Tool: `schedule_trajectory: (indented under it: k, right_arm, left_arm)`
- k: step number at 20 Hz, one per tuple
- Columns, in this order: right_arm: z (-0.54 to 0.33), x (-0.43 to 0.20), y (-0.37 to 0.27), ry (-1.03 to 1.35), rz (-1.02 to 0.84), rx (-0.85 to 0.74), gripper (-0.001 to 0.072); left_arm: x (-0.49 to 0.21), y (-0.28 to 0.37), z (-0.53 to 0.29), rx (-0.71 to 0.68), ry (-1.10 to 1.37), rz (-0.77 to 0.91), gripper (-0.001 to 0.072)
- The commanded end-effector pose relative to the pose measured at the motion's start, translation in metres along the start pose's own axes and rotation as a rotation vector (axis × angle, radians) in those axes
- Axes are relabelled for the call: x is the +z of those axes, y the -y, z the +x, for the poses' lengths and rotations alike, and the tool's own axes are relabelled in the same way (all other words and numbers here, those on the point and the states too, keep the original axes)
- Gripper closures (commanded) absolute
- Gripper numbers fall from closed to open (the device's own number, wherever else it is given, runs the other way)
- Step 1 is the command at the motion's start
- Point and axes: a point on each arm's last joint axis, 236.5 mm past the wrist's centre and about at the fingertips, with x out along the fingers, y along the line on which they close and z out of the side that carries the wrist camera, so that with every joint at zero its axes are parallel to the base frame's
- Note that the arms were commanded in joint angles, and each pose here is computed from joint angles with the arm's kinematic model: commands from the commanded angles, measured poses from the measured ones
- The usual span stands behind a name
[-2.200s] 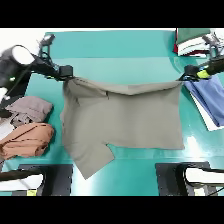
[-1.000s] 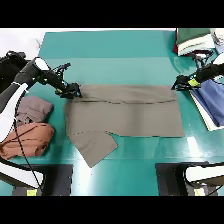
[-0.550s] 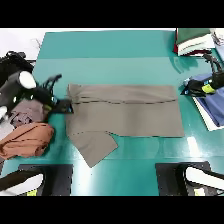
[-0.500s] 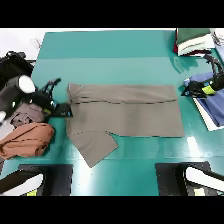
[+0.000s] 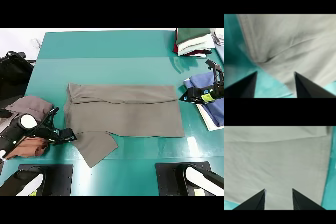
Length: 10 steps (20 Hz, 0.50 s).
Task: Fold the shirts.
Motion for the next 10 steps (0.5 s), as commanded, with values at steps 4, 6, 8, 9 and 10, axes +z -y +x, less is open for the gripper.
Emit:
schedule_trajectory:
  k: [4,6,8,9,10]
  right_arm:
    - [0.000,-0.005,-0.013,-0.013,-0.018,0.056,0.0328]
    - [0.000,-0.014,-0.002,-0.044,0.003,0.051,0.0327]
    - [0.007,-0.029,0.018,-0.072,0.082,0.047,0.0327]
    - [0.012,-0.043,0.032,-0.105,0.139,0.046,0.0327]
    - [0.018,-0.062,0.050,-0.146,0.197,0.026,0.0327]
  left_arm:
    - [0.011,0.041,0.007,-0.216,0.082,-0.024,0.0168]
    - [0.006,0.043,0.007,-0.225,0.064,-0.010,0.0595]
    - [0.001,0.045,0.005,-0.230,0.040,0.020,0.0676]
    - [-0.002,0.047,0.003,-0.228,0.025,0.039,0.0677]
    - [-0.003,0.047,0.000,-0.218,0.013,0.067,0.0678]
